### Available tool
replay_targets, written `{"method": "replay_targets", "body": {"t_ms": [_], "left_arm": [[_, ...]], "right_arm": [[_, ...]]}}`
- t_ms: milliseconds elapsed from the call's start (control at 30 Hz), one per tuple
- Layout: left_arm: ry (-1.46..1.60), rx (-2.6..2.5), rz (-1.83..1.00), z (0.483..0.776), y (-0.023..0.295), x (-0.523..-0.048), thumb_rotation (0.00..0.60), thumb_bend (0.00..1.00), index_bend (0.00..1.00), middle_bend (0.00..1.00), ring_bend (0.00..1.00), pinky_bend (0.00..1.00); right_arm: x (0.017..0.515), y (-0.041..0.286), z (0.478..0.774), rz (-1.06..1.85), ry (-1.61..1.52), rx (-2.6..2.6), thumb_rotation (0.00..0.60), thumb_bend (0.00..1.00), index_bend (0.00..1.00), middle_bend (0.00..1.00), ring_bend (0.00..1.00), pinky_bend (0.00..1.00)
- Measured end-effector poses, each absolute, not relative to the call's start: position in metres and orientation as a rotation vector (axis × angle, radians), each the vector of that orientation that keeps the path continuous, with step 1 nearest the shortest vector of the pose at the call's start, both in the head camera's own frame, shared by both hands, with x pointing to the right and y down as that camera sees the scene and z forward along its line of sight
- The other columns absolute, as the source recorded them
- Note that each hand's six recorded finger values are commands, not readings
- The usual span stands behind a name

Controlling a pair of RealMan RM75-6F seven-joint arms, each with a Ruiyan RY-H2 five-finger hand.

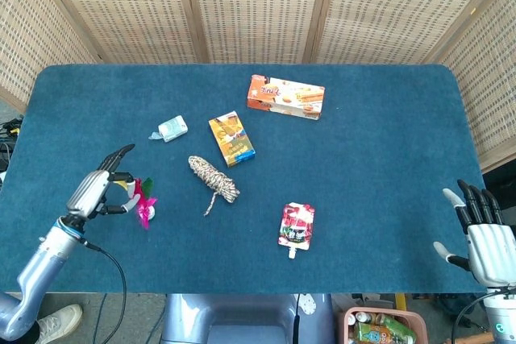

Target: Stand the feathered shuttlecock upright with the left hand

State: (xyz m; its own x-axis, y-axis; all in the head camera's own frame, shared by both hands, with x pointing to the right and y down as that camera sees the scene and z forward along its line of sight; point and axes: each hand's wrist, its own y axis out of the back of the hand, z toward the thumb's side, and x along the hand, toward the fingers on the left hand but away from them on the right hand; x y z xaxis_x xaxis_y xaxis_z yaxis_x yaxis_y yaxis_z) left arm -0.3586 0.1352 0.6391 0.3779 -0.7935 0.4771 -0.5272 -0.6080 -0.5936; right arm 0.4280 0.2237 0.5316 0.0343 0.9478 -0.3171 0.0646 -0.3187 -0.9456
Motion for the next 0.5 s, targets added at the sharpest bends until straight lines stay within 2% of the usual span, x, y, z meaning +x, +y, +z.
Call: {"method": "replay_targets", "body": {"t_ms": [133, 167, 267, 333, 400, 500], "left_arm": [[1.136, -2.306, -1.078, 0.643, 0.140, -0.356, 0.600, 0.44, 0.69, 0.00, 0.00, 0.00], [1.131, -2.304, -1.079, 0.643, 0.141, -0.356, 0.600, 0.44, 0.66, 0.00, 0.00, 0.00], [1.112, -2.307, -1.086, 0.644, 0.148, -0.357, 0.600, 0.30, 0.40, 0.00, 0.00, 0.00], [1.111, -2.309, -1.078, 0.642, 0.151, -0.359, 0.600, 0.12, 0.11, 0.00, 0.00, 0.00], [1.116, -2.302, -1.063, 0.638, 0.153, -0.361, 0.600, 0.04, 0.01, 0.00, 0.00, 0.00], [1.132, -2.280, -1.039, 0.630, 0.157, -0.366, 0.600, 0.01, 0.00, 0.00, 0.00, 0.00]], "right_arm": [[0.428, 0.224, 0.531, 1.390, -1.076, -1.509, 0.600, 0.00, 0.00, 0.00, 0.00, 0.00], [0.428, 0.224, 0.531, 1.389, -1.077, -1.509, 0.600, 0.00, 0.00, 0.00, 0.00, 0.00], [0.428, 0.224, 0.529, 1.385, -1.082, -1.510, 0.600, 0.00, 0.00, 0.00, 0.00, 0.00], [0.428, 0.224, 0.528, 1.380, -1.084, -1.511, 0.600, 0.00, 0.00, 0.00, 0.00, 0.00], [0.428, 0.224, 0.528, 1.376, -1.087, -1.514, 0.600, 0.00, 0.00, 0.00, 0.00, 0.00], [0.427, 0.224, 0.526, 1.366, -1.091, -1.519, 0.600, 0.00, 0.00, 0.00, 0.00, 0.00]]}}
